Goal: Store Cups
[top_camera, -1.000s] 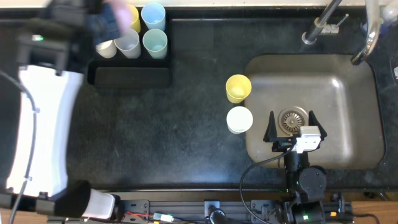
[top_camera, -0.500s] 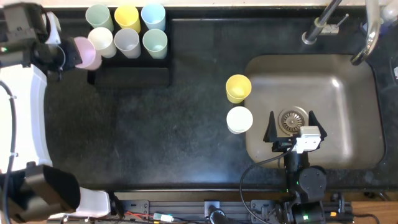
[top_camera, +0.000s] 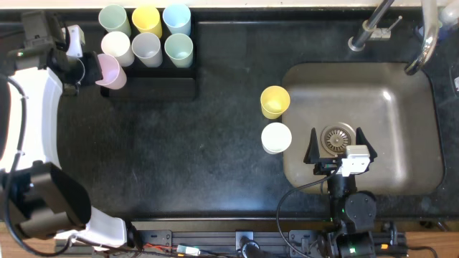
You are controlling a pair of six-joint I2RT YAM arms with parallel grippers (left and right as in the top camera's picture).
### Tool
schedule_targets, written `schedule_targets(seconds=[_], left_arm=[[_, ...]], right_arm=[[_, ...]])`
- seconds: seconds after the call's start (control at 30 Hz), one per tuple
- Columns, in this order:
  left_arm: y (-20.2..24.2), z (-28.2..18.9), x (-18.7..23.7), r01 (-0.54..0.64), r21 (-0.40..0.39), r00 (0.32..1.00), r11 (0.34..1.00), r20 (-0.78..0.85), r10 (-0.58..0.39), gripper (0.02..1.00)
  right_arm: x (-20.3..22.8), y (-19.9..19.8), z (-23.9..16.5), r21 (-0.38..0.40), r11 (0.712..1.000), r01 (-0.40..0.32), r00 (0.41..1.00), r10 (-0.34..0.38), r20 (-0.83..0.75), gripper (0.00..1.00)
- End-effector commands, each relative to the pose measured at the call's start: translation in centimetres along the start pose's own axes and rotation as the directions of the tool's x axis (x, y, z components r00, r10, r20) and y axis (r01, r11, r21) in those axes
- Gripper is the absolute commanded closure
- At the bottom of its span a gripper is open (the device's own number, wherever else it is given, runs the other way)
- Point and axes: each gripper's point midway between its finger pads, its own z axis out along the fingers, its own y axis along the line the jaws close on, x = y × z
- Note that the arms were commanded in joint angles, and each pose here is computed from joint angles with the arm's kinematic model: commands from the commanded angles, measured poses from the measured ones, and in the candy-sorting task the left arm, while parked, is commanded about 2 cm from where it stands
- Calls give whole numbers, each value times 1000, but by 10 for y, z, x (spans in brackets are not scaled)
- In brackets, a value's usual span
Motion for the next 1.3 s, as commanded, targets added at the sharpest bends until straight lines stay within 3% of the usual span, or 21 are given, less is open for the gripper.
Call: schedule_targets(seconds=[0.03, 0.6, 0.8, 0.87, 1.07, 1.17, 1.3], left_arm=[[0, 20, 5, -21, 14, 999, 1000, -38, 21, 980], [4, 59, 4, -45, 3, 997, 999, -67, 45, 974], [5, 66, 8, -44, -3, 995, 999, -87, 43, 862], [4, 66, 8, -42, -2, 995, 999, -87, 42, 805], [-9, 39, -2, -60, 0, 997, 998, -39, 60, 356], [-14, -4, -20, 12, -61, 999, 998, 44, -10, 189], [-72, -88, -51, -4, -6, 984, 1000, 178, 5, 80]], right_arm=[[3, 0, 0, -3, 1000, -1, 1000, 1, 3, 3], [3, 0, 0, -3, 1000, -1, 1000, 1, 3, 3], [3, 0, 0, -3, 1000, -1, 1000, 1, 3, 5], [3, 0, 0, -3, 1000, -1, 1000, 1, 3, 3], [3, 0, 0, -3, 1000, -1, 1000, 1, 3, 5], [3, 0, 0, -3, 1000, -1, 1000, 1, 3, 3], [3, 0, 0, -3, 1000, -1, 1000, 1, 3, 5]])
